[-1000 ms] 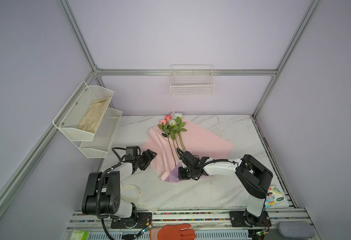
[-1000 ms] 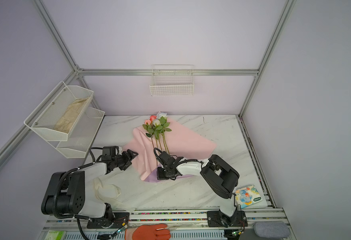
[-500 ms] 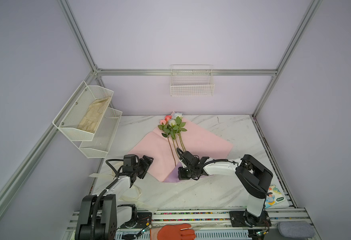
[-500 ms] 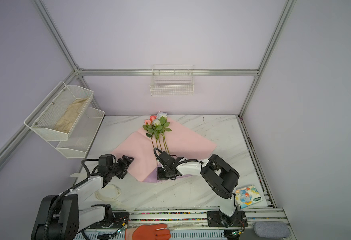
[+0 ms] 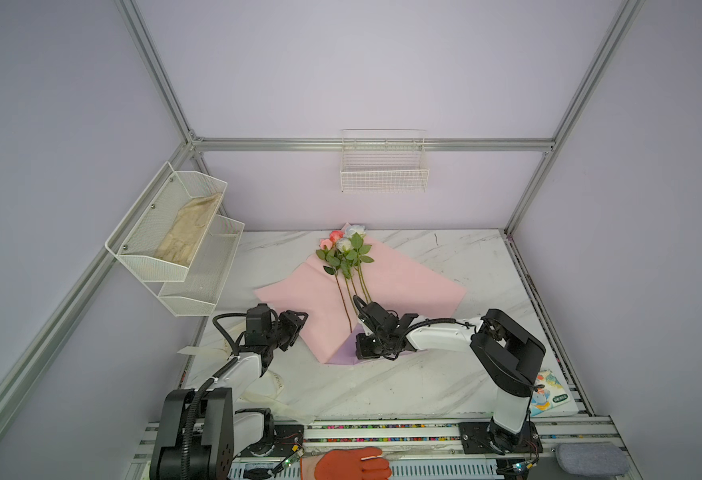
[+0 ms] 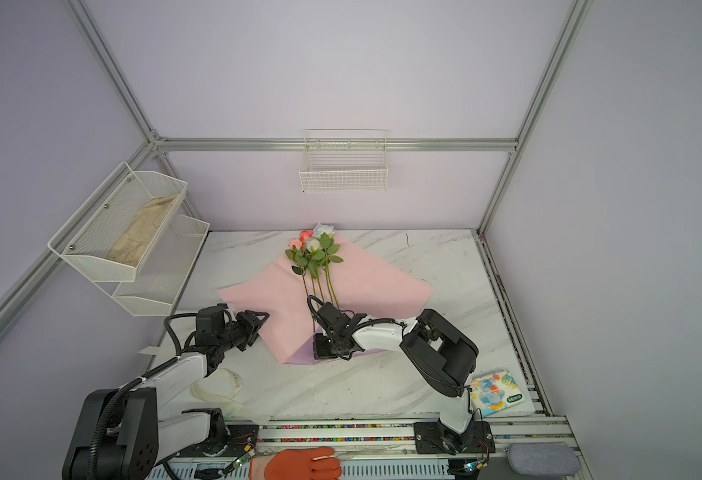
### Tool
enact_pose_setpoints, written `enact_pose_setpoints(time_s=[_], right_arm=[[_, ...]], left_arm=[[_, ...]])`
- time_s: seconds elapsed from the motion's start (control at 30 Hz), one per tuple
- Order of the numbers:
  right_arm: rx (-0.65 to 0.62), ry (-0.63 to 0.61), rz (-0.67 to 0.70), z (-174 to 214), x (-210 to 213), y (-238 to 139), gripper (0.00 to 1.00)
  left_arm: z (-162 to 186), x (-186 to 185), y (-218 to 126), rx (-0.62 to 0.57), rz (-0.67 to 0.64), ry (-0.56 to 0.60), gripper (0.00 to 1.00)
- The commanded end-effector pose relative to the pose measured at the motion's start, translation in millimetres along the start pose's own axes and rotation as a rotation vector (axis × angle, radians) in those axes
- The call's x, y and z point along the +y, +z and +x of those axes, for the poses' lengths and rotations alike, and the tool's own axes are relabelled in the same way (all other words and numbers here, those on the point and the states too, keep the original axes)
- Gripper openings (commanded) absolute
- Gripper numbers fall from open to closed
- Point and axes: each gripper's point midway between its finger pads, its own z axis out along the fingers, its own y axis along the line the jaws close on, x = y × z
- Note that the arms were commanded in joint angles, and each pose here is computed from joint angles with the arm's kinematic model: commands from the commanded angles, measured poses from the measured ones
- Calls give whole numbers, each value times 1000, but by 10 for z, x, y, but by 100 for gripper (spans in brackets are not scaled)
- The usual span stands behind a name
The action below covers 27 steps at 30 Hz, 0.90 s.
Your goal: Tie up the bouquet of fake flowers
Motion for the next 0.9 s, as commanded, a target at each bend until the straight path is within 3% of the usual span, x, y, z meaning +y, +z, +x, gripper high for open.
enact_pose_setpoints(time_s=[0.0, 0.27, 0.47, 0.87], right_arm=[[8, 18, -9, 42, -6, 65, 5], [-1, 31, 14, 34, -51, 39, 7], [5, 45, 31, 61, -112, 73, 8], [23, 62, 36, 151, -192, 109, 8]], left_arm=[[-75, -429, -14, 22, 95, 109, 37], [-31, -678, 23, 47, 39, 268, 13], [69, -866, 102, 80, -38, 421, 3], [393, -1422, 411, 190, -13, 592, 3]])
